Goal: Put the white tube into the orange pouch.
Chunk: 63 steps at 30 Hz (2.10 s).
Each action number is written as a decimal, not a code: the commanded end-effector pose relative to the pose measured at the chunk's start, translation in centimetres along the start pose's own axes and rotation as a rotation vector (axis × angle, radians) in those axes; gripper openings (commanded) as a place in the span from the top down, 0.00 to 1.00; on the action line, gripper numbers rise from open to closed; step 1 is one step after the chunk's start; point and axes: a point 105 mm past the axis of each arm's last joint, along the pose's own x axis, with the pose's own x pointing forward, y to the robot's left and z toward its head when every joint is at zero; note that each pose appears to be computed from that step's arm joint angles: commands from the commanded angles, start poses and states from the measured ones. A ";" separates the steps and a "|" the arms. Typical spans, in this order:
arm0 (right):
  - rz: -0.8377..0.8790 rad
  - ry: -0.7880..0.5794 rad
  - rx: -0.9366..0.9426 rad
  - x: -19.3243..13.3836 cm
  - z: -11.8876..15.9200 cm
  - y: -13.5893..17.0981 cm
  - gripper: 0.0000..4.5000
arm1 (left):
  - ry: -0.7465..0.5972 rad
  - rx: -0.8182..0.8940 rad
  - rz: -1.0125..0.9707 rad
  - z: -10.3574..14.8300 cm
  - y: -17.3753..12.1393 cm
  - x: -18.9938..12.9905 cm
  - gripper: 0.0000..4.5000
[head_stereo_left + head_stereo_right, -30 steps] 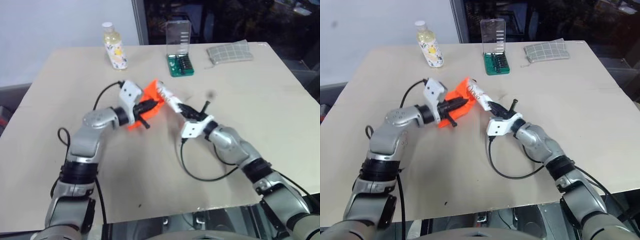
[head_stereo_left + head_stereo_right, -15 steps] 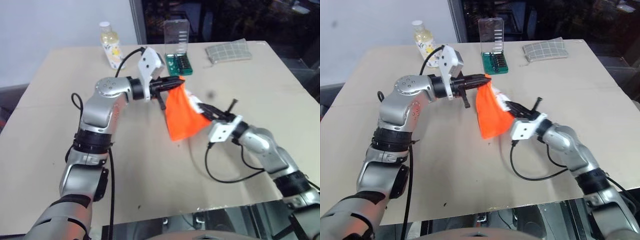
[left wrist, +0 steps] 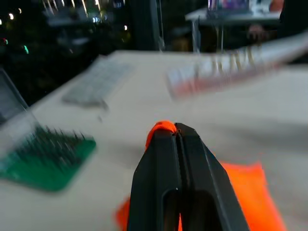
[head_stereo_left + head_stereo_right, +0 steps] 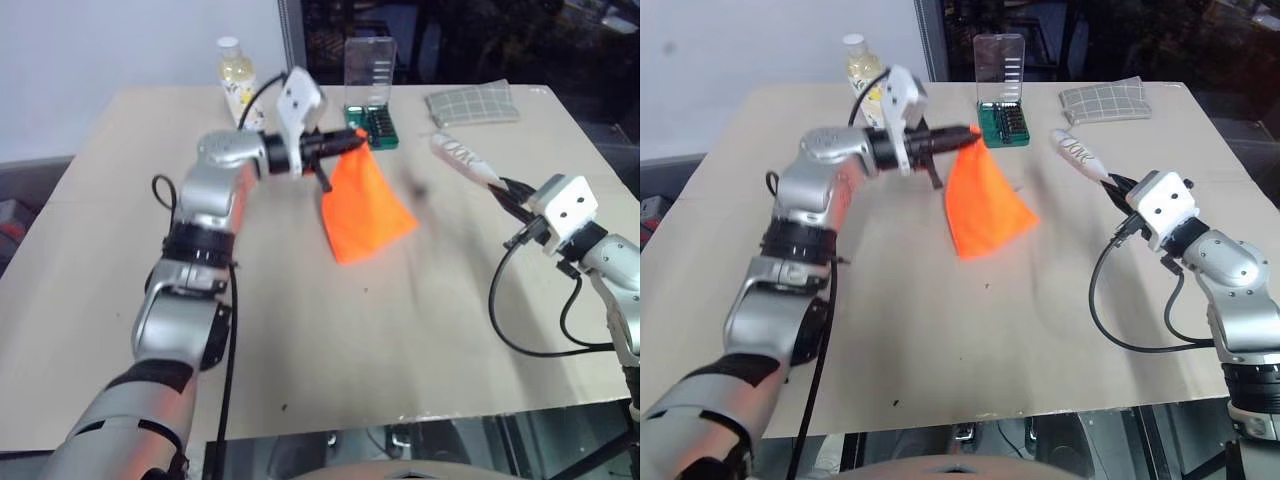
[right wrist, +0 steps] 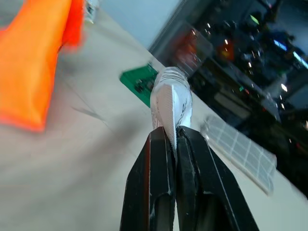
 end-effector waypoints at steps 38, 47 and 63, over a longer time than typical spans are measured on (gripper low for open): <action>-0.061 -0.135 0.606 -3.6 5.5 -0.3 0.98 | 0.054 -0.057 0.007 -4.4 -0.4 -1.4 1.00; -0.053 -0.141 0.613 -3.2 5.3 -0.2 0.98 | 0.257 0.026 -0.069 -8.1 -2.1 -6.2 1.00; -0.102 -0.163 0.610 -2.3 4.6 -1.2 0.98 | 0.032 0.035 -0.131 0.3 -3.2 -2.5 1.00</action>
